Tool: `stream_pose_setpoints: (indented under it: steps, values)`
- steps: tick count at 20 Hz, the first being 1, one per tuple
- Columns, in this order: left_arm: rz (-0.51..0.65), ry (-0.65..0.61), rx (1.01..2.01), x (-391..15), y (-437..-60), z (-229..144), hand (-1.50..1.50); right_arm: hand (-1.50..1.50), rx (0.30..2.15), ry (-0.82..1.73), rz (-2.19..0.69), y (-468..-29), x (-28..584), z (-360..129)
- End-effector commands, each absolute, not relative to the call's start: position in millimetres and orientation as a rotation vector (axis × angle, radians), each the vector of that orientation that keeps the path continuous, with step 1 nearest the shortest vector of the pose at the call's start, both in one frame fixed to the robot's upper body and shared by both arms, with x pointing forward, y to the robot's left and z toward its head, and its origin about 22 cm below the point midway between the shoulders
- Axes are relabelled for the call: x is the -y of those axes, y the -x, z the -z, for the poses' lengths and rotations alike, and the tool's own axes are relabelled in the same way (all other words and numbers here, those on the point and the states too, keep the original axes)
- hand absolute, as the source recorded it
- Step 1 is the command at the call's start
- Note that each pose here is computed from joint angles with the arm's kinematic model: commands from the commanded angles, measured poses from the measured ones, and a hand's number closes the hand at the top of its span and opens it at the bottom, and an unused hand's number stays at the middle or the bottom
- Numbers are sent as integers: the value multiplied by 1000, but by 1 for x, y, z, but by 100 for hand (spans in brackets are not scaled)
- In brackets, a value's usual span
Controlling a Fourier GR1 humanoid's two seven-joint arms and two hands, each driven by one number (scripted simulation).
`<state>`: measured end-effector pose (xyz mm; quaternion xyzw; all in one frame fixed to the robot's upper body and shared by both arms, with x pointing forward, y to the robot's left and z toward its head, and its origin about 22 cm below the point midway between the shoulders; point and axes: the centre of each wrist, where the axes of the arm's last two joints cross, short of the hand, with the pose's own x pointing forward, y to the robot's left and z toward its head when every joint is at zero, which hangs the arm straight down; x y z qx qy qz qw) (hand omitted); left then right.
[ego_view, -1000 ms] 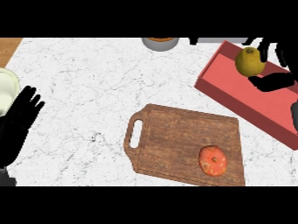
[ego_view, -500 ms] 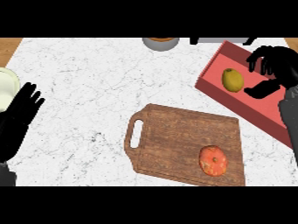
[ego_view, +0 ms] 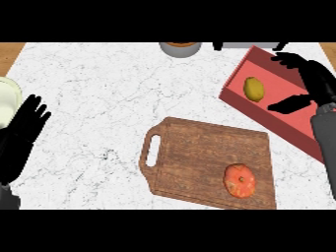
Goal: Pick the lemon from the cutting board and place it in the cardboard box
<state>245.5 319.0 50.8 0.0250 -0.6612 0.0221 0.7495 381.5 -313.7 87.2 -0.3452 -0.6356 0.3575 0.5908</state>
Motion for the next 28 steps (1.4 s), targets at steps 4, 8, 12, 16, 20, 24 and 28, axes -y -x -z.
stream_pose_setpoints:
  steps: [4,8,12,16,20,24,28]
  values:
    - [-57,-61,1452,-309,-231,-40,0,-150,1657,675,-354,-372,355,-101]
    - [-68,-48,1436,-318,-247,-53,0,-150,1687,583,-208,-363,380,-103]
    - [-42,-59,1447,-326,-243,-70,0,-150,1689,597,-146,-355,432,-136]
    - [-60,-55,1453,-317,-254,-60,0,-150,1680,544,-88,-339,474,-125]
    - [-46,-53,1452,-320,-237,-45,0,-150,1684,557,-167,-315,515,-126]
    - [-44,-39,1441,-326,-248,-63,0,-150,1699,528,-157,-311,524,-121]
    - [-29,-26,1453,-312,-240,-52,0,-150,1703,566,-164,-300,540,-112]
